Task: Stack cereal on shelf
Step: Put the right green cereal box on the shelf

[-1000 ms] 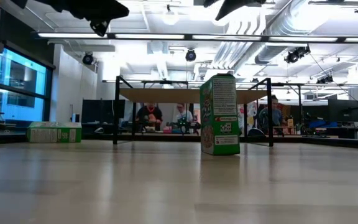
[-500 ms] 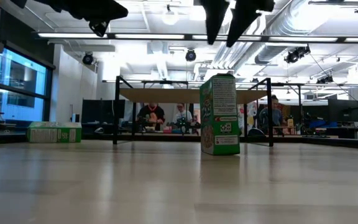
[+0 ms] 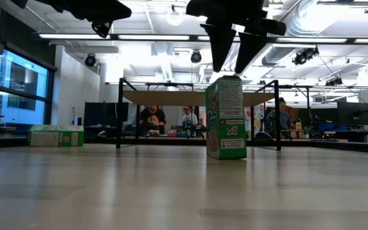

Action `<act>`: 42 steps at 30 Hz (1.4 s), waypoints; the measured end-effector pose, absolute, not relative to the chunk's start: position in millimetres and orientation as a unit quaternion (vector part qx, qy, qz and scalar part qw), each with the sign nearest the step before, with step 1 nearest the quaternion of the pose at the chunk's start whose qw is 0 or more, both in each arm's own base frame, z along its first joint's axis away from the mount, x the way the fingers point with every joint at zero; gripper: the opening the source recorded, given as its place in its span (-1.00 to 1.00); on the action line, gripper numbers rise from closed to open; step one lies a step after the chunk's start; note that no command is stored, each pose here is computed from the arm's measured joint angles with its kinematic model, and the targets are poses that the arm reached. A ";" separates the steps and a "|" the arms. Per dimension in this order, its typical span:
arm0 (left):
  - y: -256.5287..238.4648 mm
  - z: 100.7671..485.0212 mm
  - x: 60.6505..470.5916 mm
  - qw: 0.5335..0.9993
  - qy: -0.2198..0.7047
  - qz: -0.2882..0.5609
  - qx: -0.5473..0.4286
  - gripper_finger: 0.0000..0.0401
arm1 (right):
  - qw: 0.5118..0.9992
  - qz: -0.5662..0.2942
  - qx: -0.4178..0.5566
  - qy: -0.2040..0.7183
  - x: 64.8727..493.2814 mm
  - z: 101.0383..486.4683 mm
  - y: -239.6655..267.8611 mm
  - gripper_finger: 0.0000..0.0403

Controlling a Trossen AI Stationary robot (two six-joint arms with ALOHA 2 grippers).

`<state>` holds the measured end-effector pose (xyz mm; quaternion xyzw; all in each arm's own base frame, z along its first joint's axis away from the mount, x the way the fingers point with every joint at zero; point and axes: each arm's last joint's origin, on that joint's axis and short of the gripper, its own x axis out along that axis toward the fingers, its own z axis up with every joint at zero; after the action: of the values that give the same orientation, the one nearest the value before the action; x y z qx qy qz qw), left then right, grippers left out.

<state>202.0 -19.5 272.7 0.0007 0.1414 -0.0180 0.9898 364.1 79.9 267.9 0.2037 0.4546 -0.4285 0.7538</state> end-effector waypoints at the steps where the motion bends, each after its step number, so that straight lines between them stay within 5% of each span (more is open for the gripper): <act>1: -19.5 272.7 202.0 0.990 0.141 -0.018 0.001 -1.00 | 0.753 -0.426 0.206 0.457 364.2 267.8 80.1 0.18; 13: -19.5 272.7 202.0 0.990 0.141 -0.018 0.001 -1.00 | 0.791 -0.380 0.184 0.442 374.3 270.2 83.5 0.21; 22: -19.4 272.7 202.0 0.990 0.141 -0.017 0.001 -1.00 | 0.788 -0.382 0.198 0.440 374.1 270.4 84.3 0.53; 42: -19.5 271.5 201.6 0.989 0.148 -0.017 0.000 -1.00 | 0.771 -0.463 0.221 0.378 364.5 250.7 90.7 0.55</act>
<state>201.6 -19.5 271.5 -0.0002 0.1481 -0.0171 0.9888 364.5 90.7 250.7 0.2208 0.3777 -0.4627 0.7710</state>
